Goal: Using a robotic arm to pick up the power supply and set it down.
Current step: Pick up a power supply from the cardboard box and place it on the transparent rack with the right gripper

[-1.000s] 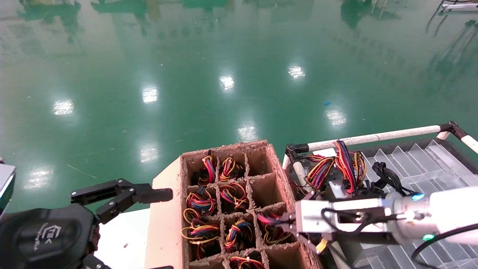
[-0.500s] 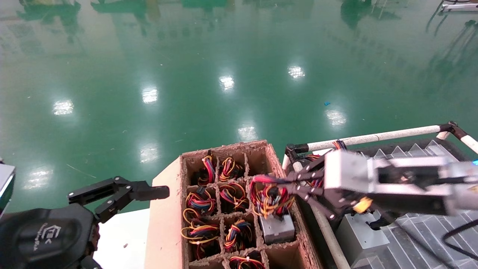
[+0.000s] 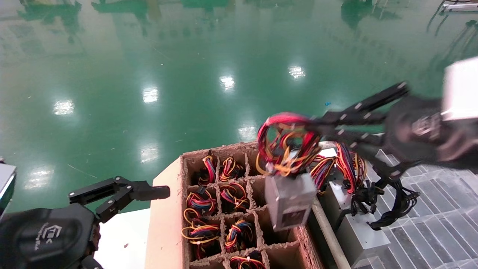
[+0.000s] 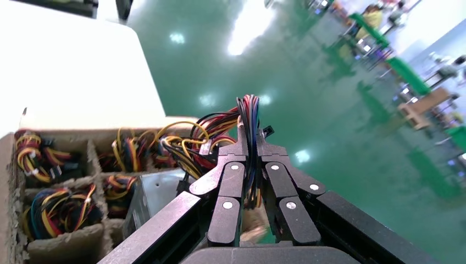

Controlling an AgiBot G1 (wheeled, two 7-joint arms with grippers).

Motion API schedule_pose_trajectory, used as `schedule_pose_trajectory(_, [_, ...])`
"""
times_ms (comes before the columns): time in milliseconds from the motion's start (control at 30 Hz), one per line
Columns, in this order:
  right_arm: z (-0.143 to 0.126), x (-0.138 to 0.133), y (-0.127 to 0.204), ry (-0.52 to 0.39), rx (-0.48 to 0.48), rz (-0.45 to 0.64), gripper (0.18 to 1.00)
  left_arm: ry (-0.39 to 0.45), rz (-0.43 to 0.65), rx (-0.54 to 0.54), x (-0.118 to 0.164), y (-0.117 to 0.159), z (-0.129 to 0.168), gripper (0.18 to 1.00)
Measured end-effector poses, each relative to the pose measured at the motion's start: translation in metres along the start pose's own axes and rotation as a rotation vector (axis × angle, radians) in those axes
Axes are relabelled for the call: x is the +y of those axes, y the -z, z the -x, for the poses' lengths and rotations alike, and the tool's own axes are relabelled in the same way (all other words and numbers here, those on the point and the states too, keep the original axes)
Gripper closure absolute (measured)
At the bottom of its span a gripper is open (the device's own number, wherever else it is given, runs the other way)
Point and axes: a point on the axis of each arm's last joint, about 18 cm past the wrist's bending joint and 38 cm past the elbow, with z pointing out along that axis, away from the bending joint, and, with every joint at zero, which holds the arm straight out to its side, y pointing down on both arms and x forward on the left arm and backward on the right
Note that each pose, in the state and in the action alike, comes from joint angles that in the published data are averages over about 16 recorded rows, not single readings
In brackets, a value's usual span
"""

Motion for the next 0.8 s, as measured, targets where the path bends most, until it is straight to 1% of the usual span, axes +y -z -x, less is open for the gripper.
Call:
schedule_pose_trajectory(200, [-0.012, -0.02, 0.042, 0.022, 0.048, -0.008, 0.981, 0.0, 0.0, 0.0, 0.0, 0.0, 0.0, 0.184])
schedule_pose_trajectory(400, [-0.012, -0.024, 0.081, 0.023, 0.079, 0.029, 0.981, 0.0, 0.0, 0.0, 0.0, 0.0, 0.0, 0.184])
schedule_pose_trajectory(567, [-0.003, -0.018, 0.107, 0.004, 0.079, 0.085, 0.982, 0.0, 0.0, 0.0, 0.0, 0.0, 0.0, 0.184])
schedule_pose_trajectory(800, [0.022, -0.004, 0.135, -0.047, 0.045, 0.16, 0.982, 0.0, 0.0, 0.0, 0.0, 0.0, 0.0, 0.184])
